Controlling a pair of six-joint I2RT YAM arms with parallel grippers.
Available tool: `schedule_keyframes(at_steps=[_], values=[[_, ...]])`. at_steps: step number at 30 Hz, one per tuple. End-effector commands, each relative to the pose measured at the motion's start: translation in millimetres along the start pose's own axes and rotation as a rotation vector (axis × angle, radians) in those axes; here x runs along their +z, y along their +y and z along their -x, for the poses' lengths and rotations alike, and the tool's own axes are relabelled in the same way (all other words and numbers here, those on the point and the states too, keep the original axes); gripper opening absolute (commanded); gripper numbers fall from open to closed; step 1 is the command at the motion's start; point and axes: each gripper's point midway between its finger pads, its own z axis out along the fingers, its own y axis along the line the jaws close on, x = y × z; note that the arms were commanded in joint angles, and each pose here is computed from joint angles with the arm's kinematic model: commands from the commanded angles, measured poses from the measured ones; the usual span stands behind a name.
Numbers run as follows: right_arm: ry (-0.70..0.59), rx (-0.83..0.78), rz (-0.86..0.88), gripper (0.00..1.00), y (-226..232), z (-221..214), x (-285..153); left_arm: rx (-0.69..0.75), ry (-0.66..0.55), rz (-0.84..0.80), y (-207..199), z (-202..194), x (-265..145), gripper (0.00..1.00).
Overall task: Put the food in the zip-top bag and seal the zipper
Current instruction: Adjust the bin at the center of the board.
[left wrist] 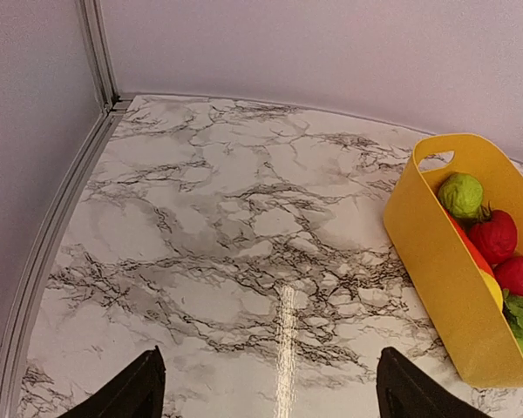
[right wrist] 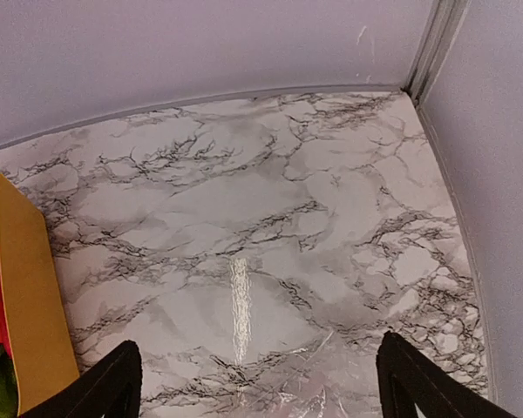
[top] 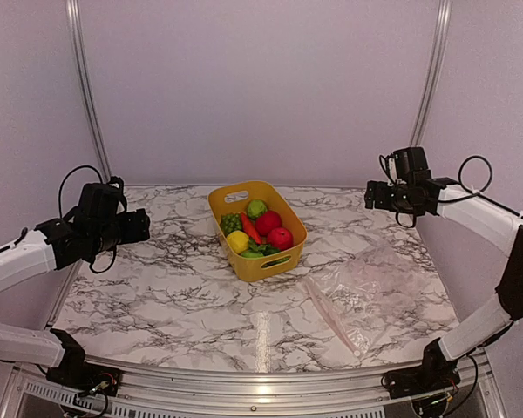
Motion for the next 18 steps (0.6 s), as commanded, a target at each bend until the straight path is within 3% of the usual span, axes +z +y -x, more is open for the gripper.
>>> schedule_keyframes(at_steps=[1, 4, 11, 18], values=[[0.078, 0.033, -0.05, 0.94, -19, -22, 1, -0.072, 0.034, -0.003, 5, -18, 3, 0.88], [0.063, 0.024, 0.026, 0.96, -11, -23, -6, -0.082, 0.056, -0.02, 4, -27, 6, 0.9], [0.032, -0.101, 0.207, 0.83, 48, -13, -24, -0.061, 0.107, -0.104, -7, -37, 0, 0.85], [0.071, -0.288, 0.349, 0.77, 146, -13, -21, -0.043, 0.156, -0.163, -13, -40, -15, 0.79]])
